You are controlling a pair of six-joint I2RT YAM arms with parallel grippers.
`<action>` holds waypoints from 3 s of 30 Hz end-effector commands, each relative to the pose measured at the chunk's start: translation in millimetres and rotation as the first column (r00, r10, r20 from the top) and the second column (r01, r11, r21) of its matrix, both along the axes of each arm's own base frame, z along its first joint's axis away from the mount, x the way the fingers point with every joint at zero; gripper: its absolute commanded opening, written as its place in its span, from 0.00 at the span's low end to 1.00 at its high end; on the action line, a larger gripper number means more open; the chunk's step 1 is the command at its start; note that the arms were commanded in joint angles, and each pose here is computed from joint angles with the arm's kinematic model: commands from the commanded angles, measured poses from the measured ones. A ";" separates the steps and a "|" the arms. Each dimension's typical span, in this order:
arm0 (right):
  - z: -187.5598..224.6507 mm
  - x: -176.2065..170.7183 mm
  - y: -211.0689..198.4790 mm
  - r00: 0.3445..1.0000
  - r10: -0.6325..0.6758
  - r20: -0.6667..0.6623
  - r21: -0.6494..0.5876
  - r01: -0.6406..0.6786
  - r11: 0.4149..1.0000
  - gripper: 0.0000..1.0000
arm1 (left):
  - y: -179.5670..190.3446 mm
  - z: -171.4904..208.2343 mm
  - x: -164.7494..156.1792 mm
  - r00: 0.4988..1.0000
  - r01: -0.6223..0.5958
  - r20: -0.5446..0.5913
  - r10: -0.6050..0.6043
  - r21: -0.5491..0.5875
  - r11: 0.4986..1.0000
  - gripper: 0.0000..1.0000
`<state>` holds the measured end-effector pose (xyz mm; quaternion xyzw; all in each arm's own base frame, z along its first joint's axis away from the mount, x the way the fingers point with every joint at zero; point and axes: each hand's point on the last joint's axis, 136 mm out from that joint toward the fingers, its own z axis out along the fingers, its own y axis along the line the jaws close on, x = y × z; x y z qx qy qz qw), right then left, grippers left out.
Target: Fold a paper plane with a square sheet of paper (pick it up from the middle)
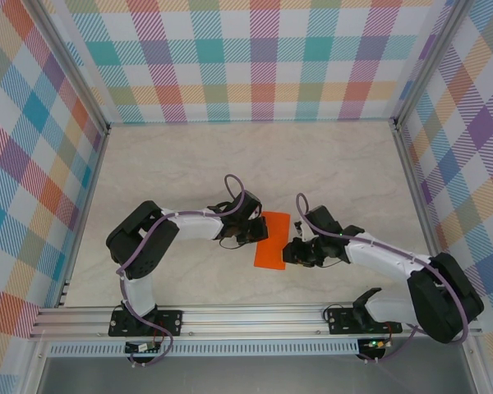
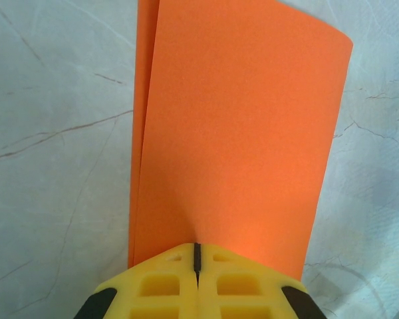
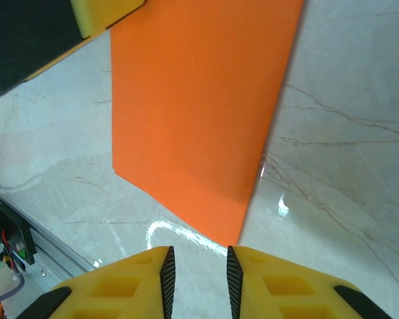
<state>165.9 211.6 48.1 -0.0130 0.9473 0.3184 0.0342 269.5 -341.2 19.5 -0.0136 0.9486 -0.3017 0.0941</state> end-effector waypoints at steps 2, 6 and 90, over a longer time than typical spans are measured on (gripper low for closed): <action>9.5 -8.8 -12.0 0.999 -0.037 -0.031 -0.048 0.035 0.998 0.31 | 29.7 -43.1 -42.2 0.988 0.035 -0.155 -0.011 0.158 0.987 0.00; 14.5 -12.0 -10.5 0.999 -0.026 -0.031 -0.026 0.025 0.999 0.32 | 30.6 -44.8 -44.0 0.988 0.035 -0.157 -0.009 0.167 0.985 0.00; -43.1 20.4 1.0 0.991 -0.094 -0.099 -0.118 0.082 0.990 0.28 | 20.7 11.6 -53.1 0.987 -0.044 -0.159 0.023 -0.135 0.990 0.50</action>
